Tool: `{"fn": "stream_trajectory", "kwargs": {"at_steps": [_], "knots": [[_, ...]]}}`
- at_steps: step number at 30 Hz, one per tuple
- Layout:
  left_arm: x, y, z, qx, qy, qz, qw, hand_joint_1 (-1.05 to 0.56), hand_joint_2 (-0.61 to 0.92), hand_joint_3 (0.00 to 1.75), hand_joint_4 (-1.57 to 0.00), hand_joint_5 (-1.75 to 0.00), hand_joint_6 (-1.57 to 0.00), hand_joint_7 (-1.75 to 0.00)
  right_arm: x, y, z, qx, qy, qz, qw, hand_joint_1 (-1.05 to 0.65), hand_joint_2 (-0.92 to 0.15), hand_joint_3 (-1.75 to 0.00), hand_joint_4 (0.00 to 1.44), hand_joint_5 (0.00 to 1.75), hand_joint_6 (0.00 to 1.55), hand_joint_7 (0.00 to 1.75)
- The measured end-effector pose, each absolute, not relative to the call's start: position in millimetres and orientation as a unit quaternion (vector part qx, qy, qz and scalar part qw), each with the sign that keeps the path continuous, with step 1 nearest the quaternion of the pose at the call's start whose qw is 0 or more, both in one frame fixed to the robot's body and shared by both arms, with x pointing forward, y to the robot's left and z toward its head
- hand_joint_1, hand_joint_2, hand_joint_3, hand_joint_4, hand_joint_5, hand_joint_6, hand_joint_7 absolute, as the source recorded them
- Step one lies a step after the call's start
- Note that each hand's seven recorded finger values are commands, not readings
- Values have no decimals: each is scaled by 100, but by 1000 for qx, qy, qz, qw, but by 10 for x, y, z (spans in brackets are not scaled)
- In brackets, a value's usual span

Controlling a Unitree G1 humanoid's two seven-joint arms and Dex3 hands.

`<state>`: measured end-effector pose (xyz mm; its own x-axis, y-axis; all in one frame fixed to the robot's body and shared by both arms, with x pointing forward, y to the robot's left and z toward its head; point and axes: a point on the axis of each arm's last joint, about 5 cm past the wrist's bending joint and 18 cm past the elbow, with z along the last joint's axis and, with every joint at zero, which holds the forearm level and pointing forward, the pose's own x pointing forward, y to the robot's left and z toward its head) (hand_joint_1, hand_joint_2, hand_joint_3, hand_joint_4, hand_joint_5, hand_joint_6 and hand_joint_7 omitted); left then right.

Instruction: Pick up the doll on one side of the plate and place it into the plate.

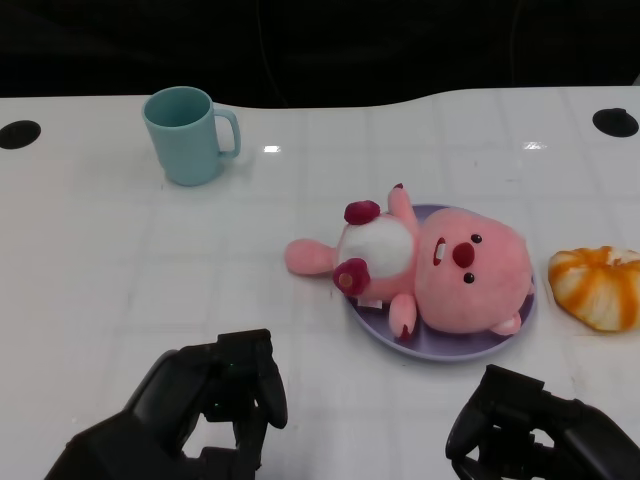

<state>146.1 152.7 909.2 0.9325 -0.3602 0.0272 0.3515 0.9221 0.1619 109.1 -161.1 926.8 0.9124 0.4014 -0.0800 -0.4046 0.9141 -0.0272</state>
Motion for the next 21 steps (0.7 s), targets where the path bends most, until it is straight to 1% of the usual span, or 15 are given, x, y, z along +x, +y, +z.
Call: {"fn": "stream_trajectory", "kwargs": {"at_steps": [5,9,21], "knots": [[1485,1516,9087,78,-18,-185,980,1,38,147,-88,-175,-76,-170,1122,-1662,9254,-26,32,200,979,-20,-83,-69,66,175,45,166],[1514,1520,9066,76,-7,-183,980,2,38,148,-87,-175,-75,-170,1131,-1666,9232,-26,32,200,979,-19,-83,-69,67,175,45,166],[1544,1552,9042,73,2,-181,981,1,37,149,-88,-175,-77,-170,1139,-1662,9235,-28,27,200,979,-17,-83,-68,67,175,46,164]]}}
